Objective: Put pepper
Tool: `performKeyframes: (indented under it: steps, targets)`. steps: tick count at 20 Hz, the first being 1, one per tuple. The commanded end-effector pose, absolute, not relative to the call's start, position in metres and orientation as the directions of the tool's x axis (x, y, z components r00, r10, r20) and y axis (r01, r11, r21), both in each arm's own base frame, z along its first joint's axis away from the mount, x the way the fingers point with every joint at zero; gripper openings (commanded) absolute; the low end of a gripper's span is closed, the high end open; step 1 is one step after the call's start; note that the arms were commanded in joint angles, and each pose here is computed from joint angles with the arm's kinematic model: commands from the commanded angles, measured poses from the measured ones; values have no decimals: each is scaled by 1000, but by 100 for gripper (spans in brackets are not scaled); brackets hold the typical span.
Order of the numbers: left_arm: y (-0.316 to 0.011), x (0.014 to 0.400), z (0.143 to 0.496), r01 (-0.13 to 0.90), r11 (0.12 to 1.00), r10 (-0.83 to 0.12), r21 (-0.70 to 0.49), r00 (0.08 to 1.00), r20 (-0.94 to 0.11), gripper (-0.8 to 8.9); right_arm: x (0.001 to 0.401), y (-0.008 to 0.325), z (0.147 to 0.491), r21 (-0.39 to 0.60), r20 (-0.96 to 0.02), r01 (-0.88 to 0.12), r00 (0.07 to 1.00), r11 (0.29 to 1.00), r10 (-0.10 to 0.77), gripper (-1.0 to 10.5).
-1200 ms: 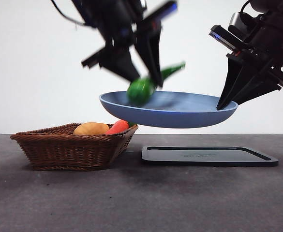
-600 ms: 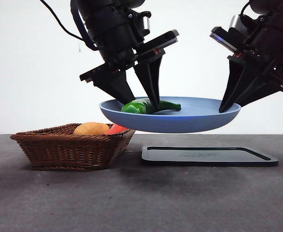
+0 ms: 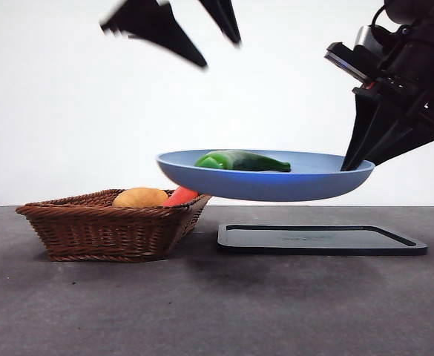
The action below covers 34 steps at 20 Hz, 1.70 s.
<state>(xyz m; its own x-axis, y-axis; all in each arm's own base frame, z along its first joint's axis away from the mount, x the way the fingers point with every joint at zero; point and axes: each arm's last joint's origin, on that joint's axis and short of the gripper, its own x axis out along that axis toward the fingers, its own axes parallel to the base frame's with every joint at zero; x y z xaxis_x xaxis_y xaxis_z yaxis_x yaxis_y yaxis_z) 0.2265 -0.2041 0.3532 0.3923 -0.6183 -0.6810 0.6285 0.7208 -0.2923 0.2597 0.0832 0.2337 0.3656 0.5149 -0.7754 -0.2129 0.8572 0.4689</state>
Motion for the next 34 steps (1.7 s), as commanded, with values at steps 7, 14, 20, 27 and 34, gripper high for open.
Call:
performKeyframes:
  steps: [7,14,20,27,34]
  targets:
    - [-154,167,425,713,657,-728,-246,514,-454,249,319,35,241,494,-754,-17,489,869,438,5]
    - [-135,146,437,718,652,-738,-243,525,-425,249,380,24,200,498,-785,74,462,864,413,5]
    - [-135,145,435,714,655,-734,-249,521,-437,249,398,24,170,477,-805,96,447,874,390,5]
    - [-135,145,435,710,658,-730,-252,519,-445,249,400,22,163,473,-807,91,443,876,390,74]
    - [-133,145,432,683,694,-691,-226,545,-476,249,390,16,178,457,-824,100,421,884,379,184]
